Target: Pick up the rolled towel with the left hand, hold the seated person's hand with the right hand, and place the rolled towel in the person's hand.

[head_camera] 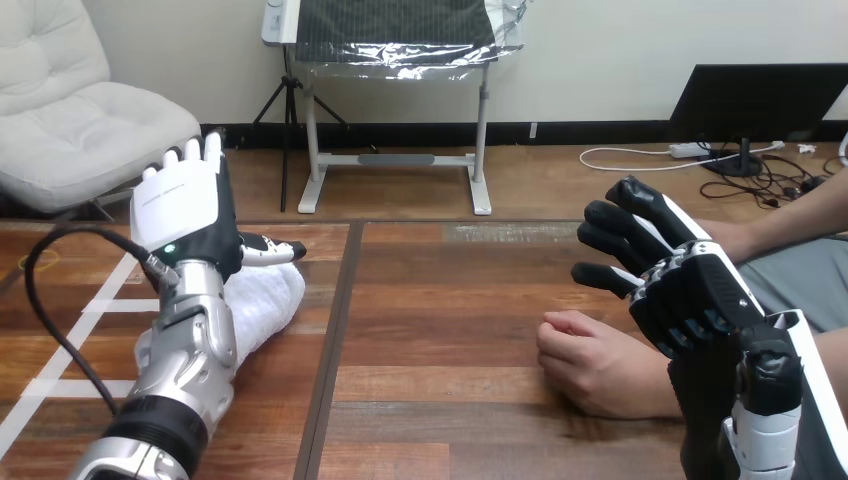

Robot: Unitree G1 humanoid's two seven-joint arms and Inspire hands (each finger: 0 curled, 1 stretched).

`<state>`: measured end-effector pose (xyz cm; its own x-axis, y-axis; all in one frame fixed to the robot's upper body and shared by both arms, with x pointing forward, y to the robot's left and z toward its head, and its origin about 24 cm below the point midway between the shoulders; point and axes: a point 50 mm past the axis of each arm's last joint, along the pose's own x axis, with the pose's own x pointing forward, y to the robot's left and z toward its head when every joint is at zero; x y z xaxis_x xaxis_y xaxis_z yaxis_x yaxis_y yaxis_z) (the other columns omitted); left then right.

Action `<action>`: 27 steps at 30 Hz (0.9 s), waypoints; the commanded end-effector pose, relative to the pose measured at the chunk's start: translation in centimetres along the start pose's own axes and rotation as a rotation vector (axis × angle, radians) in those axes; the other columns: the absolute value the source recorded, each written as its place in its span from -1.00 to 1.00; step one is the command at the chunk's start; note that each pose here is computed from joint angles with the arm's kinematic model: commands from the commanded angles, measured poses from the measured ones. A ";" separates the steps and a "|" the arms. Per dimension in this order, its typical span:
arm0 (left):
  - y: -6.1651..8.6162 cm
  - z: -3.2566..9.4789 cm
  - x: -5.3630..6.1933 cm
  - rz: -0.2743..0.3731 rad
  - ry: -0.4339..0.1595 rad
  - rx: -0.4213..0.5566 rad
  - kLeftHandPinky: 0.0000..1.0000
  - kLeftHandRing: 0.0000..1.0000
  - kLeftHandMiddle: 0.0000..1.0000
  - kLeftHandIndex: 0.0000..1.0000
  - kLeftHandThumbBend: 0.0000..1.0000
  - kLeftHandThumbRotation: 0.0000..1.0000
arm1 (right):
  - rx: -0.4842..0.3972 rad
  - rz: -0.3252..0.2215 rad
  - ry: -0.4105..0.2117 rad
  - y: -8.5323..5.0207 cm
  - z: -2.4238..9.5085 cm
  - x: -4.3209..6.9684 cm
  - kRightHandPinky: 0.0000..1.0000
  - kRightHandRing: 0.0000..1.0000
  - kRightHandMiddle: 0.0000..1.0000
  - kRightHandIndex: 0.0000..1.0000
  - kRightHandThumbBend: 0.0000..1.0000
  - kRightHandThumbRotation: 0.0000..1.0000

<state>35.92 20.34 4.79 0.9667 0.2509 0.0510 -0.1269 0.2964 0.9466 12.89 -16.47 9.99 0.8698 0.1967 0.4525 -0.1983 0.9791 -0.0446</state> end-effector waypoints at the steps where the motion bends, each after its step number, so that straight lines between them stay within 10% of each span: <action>1: 1.3 1.4 0.5 0.018 -0.033 0.023 0.96 0.94 0.97 0.94 0.96 -0.23 | -0.011 0.010 -0.078 -0.1 0.7 1.0 0.55 0.71 0.72 0.75 0.47 1.00; 27: 1.5 2.8 1.0 -0.161 0.067 0.078 0.81 0.85 0.87 0.83 0.74 -0.01 | -0.010 0.007 -0.079 0.0 0.8 1.0 0.55 0.70 0.71 0.74 0.48 1.00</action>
<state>35.78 19.75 4.41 0.9335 0.3090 -0.1821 0.0953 0.2758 0.9565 12.90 -16.45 9.99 0.8697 0.1969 0.4525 -0.1986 0.9791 -0.0444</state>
